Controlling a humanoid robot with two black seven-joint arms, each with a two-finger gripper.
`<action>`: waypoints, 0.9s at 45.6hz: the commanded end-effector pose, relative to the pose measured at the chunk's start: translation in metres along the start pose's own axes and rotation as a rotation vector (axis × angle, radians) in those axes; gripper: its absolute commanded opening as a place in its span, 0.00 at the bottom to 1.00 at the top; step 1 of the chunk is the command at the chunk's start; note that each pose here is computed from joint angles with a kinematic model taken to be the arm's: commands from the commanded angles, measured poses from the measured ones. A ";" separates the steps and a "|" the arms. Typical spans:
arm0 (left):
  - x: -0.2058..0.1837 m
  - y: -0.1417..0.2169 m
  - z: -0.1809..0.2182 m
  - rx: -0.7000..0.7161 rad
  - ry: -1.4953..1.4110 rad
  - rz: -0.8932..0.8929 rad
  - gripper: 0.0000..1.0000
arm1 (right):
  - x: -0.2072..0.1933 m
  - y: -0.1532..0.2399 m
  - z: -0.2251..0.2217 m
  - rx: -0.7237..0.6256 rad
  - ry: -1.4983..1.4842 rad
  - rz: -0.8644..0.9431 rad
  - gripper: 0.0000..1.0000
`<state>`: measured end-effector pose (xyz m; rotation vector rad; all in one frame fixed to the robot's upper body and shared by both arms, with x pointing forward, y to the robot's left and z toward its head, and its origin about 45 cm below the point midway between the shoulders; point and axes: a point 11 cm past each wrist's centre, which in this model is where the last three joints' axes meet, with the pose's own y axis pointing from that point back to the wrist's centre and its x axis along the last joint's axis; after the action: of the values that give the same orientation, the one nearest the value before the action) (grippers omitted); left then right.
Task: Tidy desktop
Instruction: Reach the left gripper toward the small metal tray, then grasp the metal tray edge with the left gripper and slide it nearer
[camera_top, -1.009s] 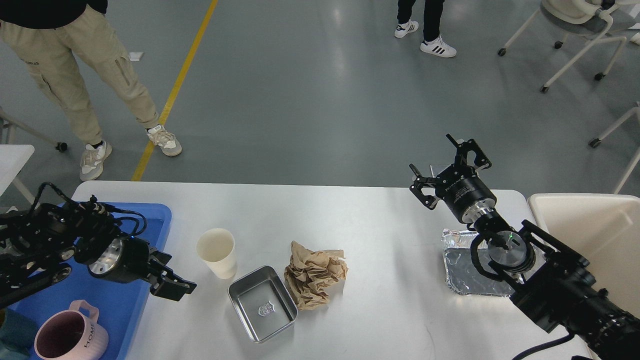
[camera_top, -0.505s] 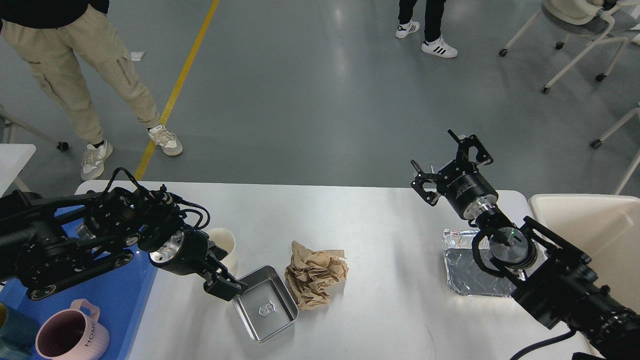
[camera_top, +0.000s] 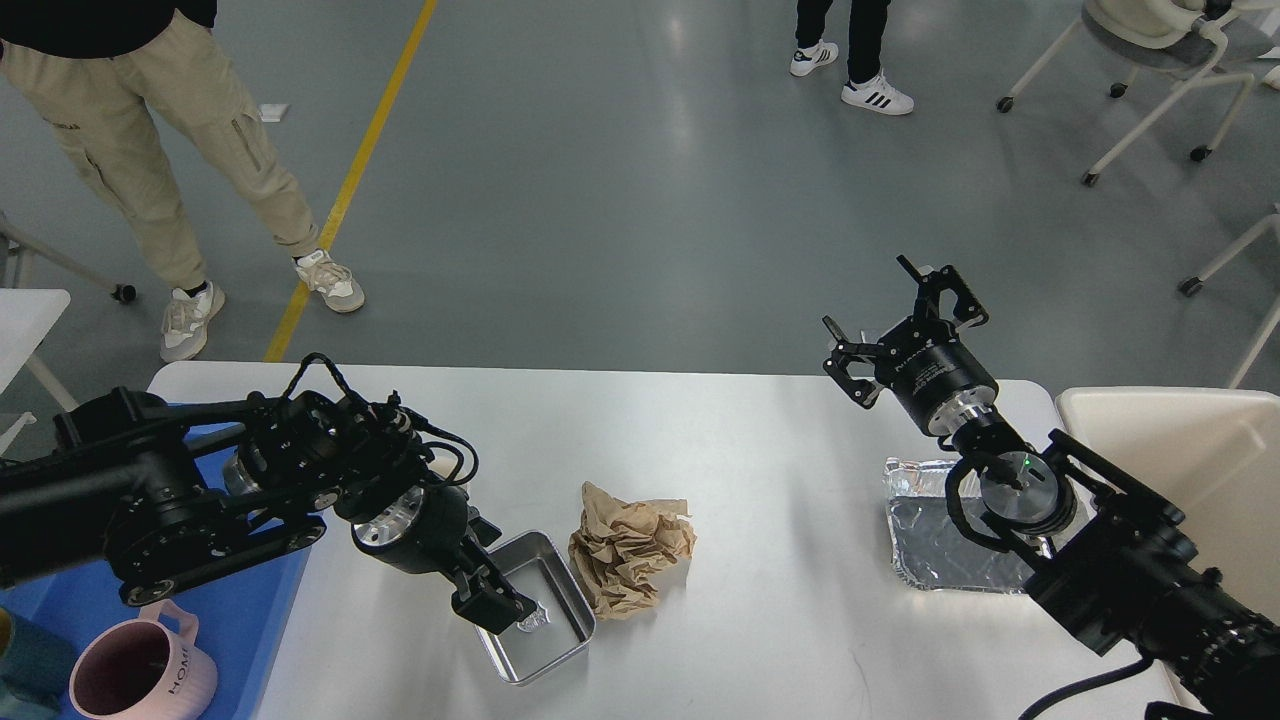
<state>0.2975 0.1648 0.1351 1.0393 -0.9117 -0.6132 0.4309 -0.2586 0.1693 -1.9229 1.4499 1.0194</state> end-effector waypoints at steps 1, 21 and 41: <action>0.005 -0.013 0.010 -0.018 -0.028 -0.016 0.96 | 0.001 0.000 0.000 0.001 -0.001 0.001 1.00; 0.037 -0.049 0.027 -0.044 -0.054 -0.009 0.94 | -0.006 -0.001 0.000 0.004 -0.009 -0.017 1.00; 0.037 -0.063 0.034 -0.054 -0.072 -0.036 0.92 | -0.006 -0.001 -0.002 0.006 -0.009 -0.021 1.00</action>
<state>0.2856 0.0945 0.0979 0.9914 -0.9367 -0.7046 0.4313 -0.2559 0.1752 -1.9240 1.4241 1.0124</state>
